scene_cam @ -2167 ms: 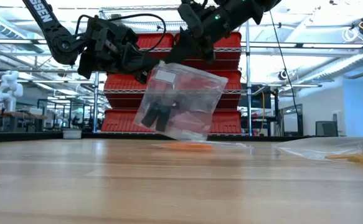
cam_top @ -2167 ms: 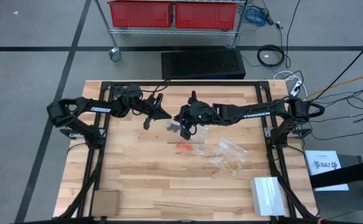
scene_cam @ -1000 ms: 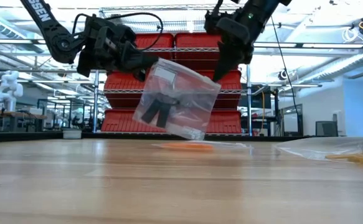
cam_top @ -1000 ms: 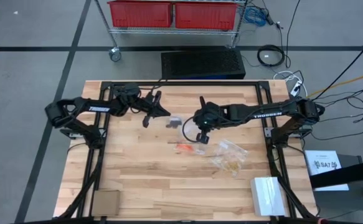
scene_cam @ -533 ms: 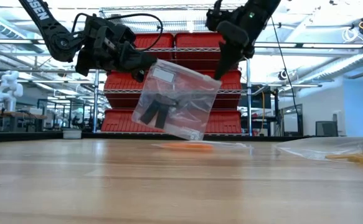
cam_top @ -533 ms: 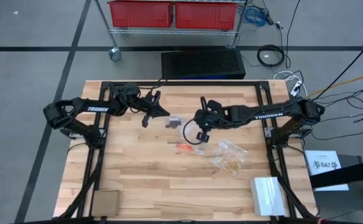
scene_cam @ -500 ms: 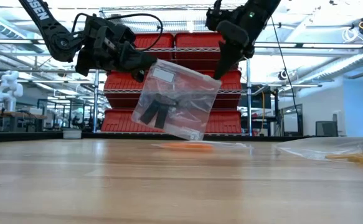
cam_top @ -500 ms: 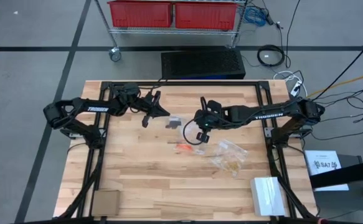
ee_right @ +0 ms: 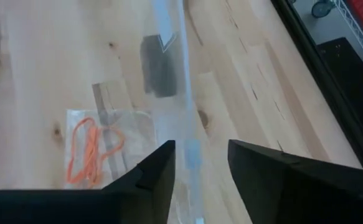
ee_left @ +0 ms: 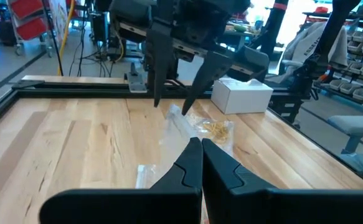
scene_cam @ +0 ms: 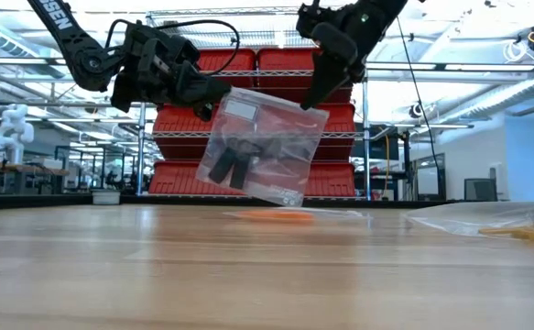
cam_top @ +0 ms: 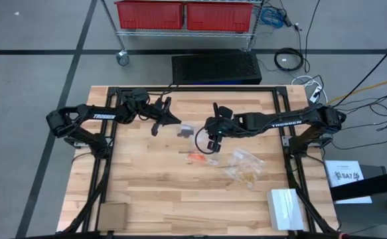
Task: Sort rubber bands
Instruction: Close the top left transparent zip lock bag
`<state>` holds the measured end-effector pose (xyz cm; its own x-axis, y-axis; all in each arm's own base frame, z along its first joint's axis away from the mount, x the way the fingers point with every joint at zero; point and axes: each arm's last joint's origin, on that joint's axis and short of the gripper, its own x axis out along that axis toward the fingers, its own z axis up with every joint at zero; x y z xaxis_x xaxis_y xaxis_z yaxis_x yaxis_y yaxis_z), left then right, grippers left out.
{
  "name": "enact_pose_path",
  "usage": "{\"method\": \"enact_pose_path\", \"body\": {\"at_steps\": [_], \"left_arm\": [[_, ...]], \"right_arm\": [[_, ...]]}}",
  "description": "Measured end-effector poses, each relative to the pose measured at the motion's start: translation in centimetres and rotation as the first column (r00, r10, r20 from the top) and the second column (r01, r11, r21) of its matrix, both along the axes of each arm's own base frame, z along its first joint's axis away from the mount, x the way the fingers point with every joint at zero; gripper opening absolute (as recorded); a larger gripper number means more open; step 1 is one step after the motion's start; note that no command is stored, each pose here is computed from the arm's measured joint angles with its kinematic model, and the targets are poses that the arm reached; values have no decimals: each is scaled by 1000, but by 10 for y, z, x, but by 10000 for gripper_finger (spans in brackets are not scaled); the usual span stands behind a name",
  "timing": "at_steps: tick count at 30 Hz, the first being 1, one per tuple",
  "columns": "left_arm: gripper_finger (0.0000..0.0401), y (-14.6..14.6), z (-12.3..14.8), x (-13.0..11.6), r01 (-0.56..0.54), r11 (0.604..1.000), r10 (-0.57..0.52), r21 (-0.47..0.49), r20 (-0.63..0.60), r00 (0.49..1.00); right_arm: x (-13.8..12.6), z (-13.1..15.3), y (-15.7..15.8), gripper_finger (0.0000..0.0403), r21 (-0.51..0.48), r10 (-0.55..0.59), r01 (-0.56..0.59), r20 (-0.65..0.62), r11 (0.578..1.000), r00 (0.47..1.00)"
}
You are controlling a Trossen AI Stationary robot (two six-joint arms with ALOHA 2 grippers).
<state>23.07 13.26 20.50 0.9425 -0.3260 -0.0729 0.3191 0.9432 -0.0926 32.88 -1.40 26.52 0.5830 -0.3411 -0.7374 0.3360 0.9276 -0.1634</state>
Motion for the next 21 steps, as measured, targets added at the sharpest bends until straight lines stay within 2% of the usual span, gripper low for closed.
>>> {"method": "enact_pose_path", "body": {"at_steps": [3, 8, 9, 21], "left_arm": [[1, 0, 0, 0, 0, 1000, 0, 0, 0, 1000], [1, 0, 0, 0, -5, 1000, 5, 2, 0, 1000], [1, 0, 0, 0, -6, 1000, 6, 2, 0, 1000], [1, 0, 0, 0, -8, 1000, 8, 1, -2, 1000]], "right_arm": [[0, 0, -1, 110, -6, 0, 0, -4, 1000, 1000], [0, 0, -3, 20, -14, 6, -6, -10, 1000, 1000], [0, 0, -3, 13, -16, 9, -10, -14, 1000, 1000], [-10, -5, -2, 4, 12, -27, 28, -110, 1000, 994]]}}
